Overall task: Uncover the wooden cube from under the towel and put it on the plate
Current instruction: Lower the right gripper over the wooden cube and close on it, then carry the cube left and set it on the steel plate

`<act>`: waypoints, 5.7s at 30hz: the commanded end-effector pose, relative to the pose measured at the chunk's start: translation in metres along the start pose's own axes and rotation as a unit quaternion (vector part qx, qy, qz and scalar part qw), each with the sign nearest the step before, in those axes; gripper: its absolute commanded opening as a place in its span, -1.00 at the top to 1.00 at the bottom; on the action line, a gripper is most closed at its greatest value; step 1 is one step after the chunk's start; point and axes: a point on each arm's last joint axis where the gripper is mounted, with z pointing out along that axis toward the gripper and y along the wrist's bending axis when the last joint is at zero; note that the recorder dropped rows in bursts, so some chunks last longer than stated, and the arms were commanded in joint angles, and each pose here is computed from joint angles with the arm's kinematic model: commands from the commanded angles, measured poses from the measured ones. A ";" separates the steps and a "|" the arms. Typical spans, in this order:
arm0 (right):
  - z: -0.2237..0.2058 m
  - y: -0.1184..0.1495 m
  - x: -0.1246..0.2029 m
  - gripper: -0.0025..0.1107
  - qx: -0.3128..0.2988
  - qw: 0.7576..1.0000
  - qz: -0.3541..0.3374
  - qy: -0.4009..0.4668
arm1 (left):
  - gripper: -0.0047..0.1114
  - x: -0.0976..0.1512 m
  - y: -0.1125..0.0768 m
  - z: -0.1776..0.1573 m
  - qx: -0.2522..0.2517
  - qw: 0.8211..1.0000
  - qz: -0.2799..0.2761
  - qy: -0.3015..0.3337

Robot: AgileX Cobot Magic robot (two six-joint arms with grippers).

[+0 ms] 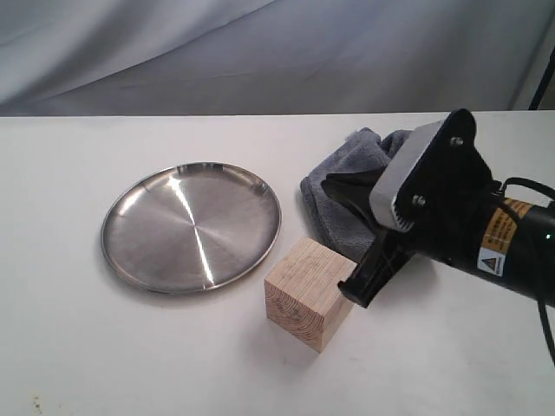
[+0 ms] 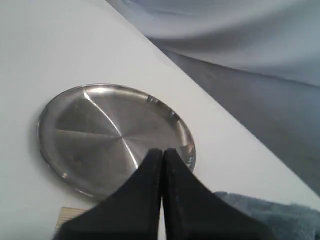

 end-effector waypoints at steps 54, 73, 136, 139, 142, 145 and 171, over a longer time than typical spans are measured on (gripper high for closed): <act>0.104 0.021 0.023 -0.89 -0.100 0.916 0.037 0.387 | 0.92 0.001 0.000 0.000 -0.001 1.000 -0.004 -0.003; 0.114 0.028 0.041 0.66 -0.113 0.892 0.055 0.435 | 0.92 0.001 0.000 0.000 -0.001 1.000 -0.004 -0.003; 0.289 0.003 -0.005 0.96 -0.099 0.936 0.099 0.325 | 0.92 0.001 0.000 0.000 -0.001 1.000 -0.004 -0.003; 0.288 0.003 -0.004 0.96 -0.103 0.932 0.097 0.333 | 0.92 0.001 0.000 0.000 -0.001 1.000 -0.004 -0.003; 0.287 0.004 -0.003 0.96 -0.106 0.930 0.094 0.338 | 0.92 0.001 0.000 0.000 -0.001 1.000 -0.004 -0.003; 0.286 0.004 -0.002 0.92 -0.109 0.927 0.097 0.346 | 0.92 0.001 0.000 0.000 -0.001 1.000 -0.004 -0.003; 0.250 -0.014 -0.056 -0.89 -0.117 0.927 0.093 0.343 | 0.92 0.001 0.000 0.000 -0.001 1.000 -0.004 -0.003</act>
